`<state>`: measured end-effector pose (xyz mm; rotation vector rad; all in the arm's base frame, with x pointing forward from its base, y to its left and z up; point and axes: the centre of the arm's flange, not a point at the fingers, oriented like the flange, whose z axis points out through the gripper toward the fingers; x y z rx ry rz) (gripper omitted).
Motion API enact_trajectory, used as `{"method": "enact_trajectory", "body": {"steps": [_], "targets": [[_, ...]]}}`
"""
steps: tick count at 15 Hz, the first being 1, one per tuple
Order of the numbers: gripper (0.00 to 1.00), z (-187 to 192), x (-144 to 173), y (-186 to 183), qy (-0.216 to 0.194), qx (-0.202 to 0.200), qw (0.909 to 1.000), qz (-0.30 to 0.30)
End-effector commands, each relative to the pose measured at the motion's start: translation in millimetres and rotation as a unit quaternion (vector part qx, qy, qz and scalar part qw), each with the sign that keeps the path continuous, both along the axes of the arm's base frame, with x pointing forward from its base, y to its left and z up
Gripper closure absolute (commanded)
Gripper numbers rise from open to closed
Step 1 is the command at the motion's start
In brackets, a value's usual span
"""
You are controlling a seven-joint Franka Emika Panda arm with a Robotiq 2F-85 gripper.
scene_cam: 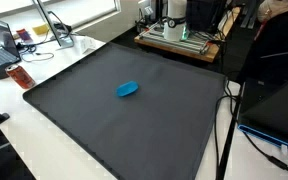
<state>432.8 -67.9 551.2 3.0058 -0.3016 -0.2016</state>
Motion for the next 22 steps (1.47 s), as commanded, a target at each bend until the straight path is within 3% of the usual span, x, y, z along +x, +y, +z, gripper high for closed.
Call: {"method": "enact_trajectory", "body": {"steps": [1, 6, 11, 16, 22], "targets": [[0.0, 0, 0, 0, 0.0, 0.0, 1.0, 0.0], [0.0, 0, 0, 0, 0.0, 0.0, 1.0, 0.0], [0.0, -5, -23, 29, 0.106, 0.101, 0.9887, 0.031], [0.0, 15, -51, 66, 0.176, 0.191, 0.9594, 0.11], [0.46, 46, -63, 67, 0.234, 0.289, 0.9074, 0.196]]}}
